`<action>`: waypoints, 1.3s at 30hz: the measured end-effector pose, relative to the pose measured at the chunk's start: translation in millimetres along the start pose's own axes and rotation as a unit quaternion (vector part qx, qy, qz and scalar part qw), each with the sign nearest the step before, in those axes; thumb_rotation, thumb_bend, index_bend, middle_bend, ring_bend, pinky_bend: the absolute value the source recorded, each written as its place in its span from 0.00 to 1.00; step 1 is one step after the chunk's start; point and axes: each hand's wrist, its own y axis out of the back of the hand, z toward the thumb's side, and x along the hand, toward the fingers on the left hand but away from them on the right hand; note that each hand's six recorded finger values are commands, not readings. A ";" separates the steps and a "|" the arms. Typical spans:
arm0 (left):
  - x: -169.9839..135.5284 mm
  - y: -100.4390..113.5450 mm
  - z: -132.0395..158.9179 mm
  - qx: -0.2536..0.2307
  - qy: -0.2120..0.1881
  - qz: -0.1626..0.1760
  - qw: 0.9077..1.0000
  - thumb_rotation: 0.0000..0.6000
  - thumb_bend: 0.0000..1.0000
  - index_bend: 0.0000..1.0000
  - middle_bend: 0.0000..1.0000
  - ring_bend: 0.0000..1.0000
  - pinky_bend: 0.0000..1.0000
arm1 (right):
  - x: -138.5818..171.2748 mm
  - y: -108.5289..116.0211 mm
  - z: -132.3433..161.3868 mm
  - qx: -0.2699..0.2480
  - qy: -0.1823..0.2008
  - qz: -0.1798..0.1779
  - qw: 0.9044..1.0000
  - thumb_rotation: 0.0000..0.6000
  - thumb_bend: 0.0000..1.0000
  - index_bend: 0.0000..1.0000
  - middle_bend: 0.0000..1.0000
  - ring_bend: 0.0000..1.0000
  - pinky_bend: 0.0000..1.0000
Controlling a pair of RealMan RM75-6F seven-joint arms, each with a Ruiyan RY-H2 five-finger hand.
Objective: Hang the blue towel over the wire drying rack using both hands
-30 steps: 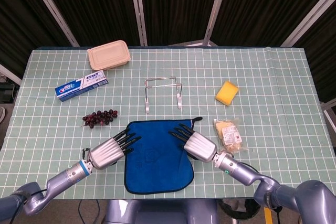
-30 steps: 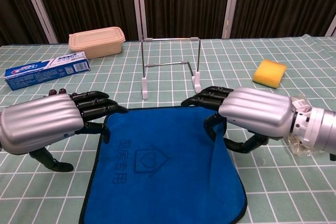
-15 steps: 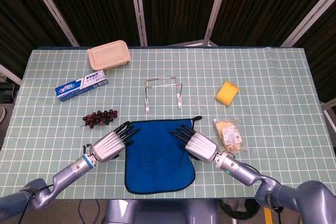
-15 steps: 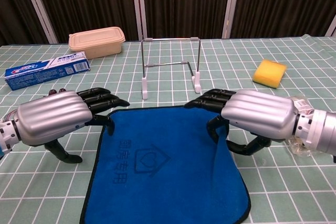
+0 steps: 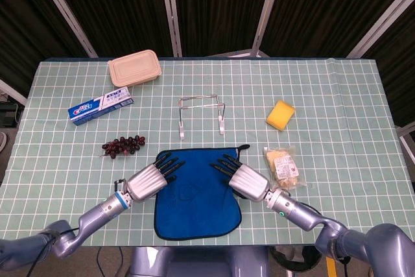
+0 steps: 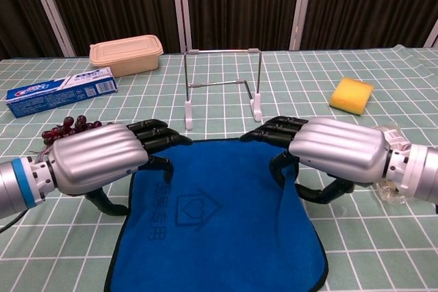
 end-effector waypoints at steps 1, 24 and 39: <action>0.5 -0.2 1.8 0.000 -0.002 -0.001 1.000 1.00 0.11 0.36 0.00 0.00 0.00 | -0.1 0.0 0.3 0.000 0.000 0.000 1.000 1.00 0.48 0.63 0.00 0.00 0.00; 11.5 -4.0 11.7 0.018 -0.012 -0.002 1.000 1.00 0.32 0.45 0.00 0.00 0.00 | -0.2 0.8 5.9 0.003 0.009 -0.002 1.000 1.00 0.48 0.63 0.00 0.00 0.00; 10.6 2.2 8.7 0.004 -0.002 0.013 1.000 1.00 0.52 0.75 0.00 0.00 0.00 | 0.3 8.2 9.3 0.003 0.012 -0.012 1.000 1.00 0.48 0.63 0.00 0.00 0.00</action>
